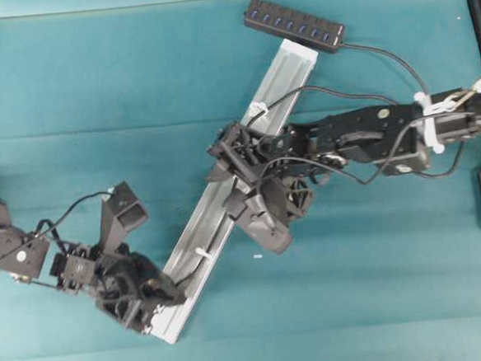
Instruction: Pass the USB cable through three rings with both arms.
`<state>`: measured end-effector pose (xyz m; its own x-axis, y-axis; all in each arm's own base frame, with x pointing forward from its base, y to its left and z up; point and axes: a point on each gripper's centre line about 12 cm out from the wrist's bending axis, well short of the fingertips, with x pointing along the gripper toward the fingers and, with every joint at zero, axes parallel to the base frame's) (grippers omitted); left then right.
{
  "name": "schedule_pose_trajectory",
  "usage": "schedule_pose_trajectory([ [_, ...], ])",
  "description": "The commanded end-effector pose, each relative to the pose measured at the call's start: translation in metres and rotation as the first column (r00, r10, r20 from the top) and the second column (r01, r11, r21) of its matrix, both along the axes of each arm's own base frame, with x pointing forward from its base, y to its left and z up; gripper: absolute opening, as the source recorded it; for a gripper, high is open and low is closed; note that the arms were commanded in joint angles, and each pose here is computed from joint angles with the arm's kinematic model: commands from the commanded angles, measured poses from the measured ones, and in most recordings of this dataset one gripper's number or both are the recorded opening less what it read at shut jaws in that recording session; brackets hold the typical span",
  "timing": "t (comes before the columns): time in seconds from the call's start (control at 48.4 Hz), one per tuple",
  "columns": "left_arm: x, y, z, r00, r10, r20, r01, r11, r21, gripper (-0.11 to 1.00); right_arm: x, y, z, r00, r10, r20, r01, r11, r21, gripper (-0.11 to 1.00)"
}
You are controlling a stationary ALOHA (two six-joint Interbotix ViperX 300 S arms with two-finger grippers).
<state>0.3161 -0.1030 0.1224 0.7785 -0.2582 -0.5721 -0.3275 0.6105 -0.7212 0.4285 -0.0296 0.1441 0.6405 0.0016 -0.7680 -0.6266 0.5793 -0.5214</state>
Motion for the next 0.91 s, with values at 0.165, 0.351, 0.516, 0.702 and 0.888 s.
schedule_pose_trajectory([
  [0.165, -0.013, -0.021, 0.018, 0.999, -0.043, 0.026, 0.044, 0.997, -0.055, 0.09, -0.012, -0.013, 0.015, 0.999, -0.042, 0.030, 0.042, 0.999, 0.004, 0.86],
  [0.351, -0.021, -0.027, 0.027, 0.998, -0.064, 0.019, 0.065, 0.996, -0.061, 0.10, -0.025, -0.029, 0.021, 0.996, -0.083, 0.038, 0.083, 0.997, 0.002, 0.87],
  [0.516, -0.027, -0.028, 0.031, 0.997, -0.073, 0.017, 0.074, 0.995, -0.062, 0.09, -0.036, -0.039, 0.027, 0.993, -0.113, 0.047, 0.113, 0.994, 0.001, 0.87],
  [0.702, -0.031, -0.027, 0.032, 0.997, -0.077, 0.015, 0.078, 0.995, -0.058, 0.10, -0.043, -0.039, 0.024, 0.992, -0.118, 0.036, 0.118, 0.993, 0.003, 0.86],
  [0.888, -0.031, -0.026, 0.033, 0.997, -0.076, 0.015, 0.076, 0.995, -0.059, 0.09, -0.044, -0.040, 0.025, 0.992, -0.121, 0.041, 0.121, 0.993, 0.002, 0.86],
])
